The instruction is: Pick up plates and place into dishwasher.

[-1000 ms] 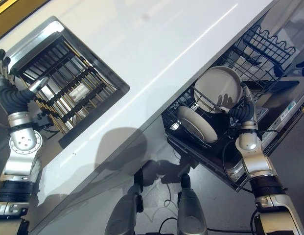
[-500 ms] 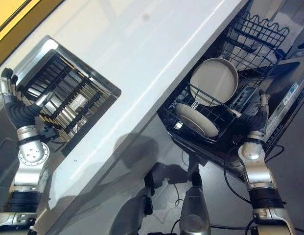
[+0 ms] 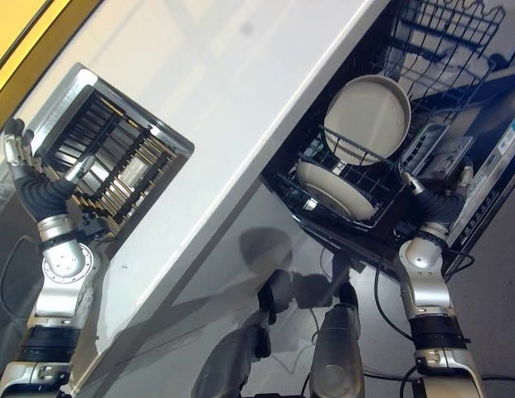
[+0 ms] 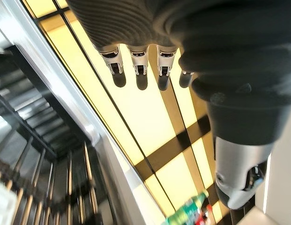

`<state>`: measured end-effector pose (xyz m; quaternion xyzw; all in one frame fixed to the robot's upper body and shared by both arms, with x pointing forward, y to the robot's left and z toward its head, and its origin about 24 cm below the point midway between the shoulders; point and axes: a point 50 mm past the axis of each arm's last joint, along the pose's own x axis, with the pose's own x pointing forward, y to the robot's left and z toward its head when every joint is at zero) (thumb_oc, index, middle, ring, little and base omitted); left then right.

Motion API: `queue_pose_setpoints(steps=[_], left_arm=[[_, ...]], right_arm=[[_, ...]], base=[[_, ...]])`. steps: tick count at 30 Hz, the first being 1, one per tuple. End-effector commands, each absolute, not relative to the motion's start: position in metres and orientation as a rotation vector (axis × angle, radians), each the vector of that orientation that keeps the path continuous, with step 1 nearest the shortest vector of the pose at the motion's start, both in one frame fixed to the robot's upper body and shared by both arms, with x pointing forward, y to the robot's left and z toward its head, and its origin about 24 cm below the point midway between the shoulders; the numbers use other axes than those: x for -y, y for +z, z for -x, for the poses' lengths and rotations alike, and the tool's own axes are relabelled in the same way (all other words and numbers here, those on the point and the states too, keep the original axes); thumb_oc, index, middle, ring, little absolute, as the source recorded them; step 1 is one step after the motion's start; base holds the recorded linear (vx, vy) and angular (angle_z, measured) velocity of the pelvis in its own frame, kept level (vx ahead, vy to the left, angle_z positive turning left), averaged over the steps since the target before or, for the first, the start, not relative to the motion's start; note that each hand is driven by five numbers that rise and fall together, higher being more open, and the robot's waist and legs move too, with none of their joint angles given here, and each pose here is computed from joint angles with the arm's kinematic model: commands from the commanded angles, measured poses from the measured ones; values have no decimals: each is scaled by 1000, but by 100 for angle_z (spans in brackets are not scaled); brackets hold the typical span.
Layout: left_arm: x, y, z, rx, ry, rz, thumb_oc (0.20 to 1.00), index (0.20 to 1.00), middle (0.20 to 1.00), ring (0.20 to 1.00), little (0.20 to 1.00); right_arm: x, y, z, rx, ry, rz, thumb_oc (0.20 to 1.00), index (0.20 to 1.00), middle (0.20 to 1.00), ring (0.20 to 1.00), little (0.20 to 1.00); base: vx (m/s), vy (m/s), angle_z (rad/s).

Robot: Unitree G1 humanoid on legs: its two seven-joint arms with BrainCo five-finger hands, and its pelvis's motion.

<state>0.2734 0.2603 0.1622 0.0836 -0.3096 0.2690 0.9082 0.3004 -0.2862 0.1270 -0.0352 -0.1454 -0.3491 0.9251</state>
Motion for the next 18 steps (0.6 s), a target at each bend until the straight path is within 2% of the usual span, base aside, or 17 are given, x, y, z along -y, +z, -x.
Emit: queue_pose_setpoints(steps=[1,8,18], left_arm=[[-241,162,-282,653,558,-53,1000,1000,1000,1000,1000],[-238,165,-286,646,548,-44,1000,1000,1000,1000,1000],[-236,176,-289,672,552,-54,1000,1000,1000,1000,1000]], right_arm=[[270,151,-314,416,-649,-78,1000,1000,1000,1000,1000],[263,149,-324,410,-584,-195,1000,1000,1000,1000,1000],[258,142,-325,425,-678,-292,1000,1000,1000,1000,1000]], base=[[6,81,3],[4,68,4],[-8,0,2]])
